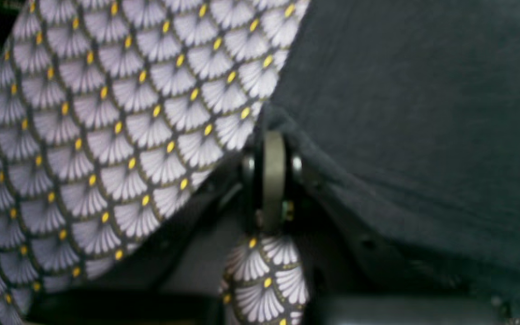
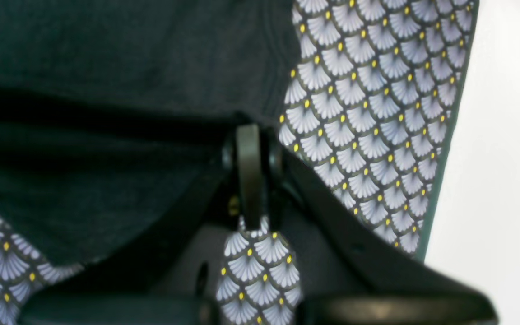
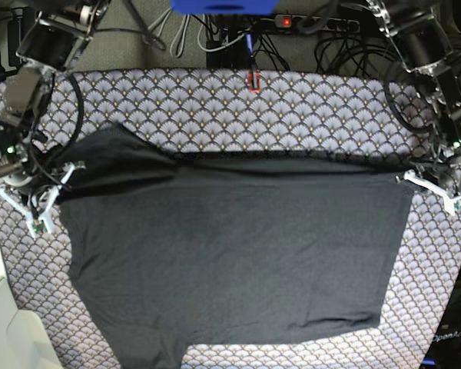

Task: Fold the T-shirt properly
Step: 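Grasp the shoulder corners with both grippers and pull them toward the hem, then hold the folded shoulder edge with both grippers, adjusting grip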

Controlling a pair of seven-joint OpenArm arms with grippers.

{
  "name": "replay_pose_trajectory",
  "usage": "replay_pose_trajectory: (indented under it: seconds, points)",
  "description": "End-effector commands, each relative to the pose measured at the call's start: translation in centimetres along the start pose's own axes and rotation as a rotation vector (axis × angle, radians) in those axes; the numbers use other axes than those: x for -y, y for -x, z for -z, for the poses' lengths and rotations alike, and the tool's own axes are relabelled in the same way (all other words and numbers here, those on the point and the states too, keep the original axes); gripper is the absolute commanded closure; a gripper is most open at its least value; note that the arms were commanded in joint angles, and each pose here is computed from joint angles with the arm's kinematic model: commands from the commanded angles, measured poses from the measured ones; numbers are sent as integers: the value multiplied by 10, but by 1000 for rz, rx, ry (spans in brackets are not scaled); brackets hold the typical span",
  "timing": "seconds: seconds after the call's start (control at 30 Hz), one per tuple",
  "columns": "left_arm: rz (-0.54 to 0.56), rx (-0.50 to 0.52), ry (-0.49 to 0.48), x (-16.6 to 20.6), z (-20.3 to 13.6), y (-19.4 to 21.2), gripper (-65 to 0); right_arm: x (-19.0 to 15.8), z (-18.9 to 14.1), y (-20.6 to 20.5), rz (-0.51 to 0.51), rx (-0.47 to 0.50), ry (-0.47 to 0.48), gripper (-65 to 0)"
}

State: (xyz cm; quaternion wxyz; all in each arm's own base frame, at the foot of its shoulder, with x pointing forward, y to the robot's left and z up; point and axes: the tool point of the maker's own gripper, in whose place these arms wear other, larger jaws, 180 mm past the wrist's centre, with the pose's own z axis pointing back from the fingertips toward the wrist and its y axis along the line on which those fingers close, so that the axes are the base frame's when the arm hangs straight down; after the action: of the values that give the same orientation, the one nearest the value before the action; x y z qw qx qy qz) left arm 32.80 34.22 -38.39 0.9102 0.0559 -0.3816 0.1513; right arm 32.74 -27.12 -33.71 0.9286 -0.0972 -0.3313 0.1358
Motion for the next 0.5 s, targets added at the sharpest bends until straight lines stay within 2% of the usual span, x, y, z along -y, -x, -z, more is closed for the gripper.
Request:
replay_pose_trajectory:
  seconds: [0.0, 0.17, 0.33, 0.47]
  points:
    - [-3, 65, 4, 0, -1, -25, -5, 9, -3, -19, 1, 55, 16, 0]
    - [21, 54, 44, 20, 9, -32, -5, 0, 6, -32, -14, 66, -17, 0]
    - [34, 87, 67, 33, 10, -53, -5, -3, 10, -54, -33, 95, -33, 0]
    - [29, 112, 70, 36, 9, -66, -5, 7, 16, -62, -36, 88, -32, 0]
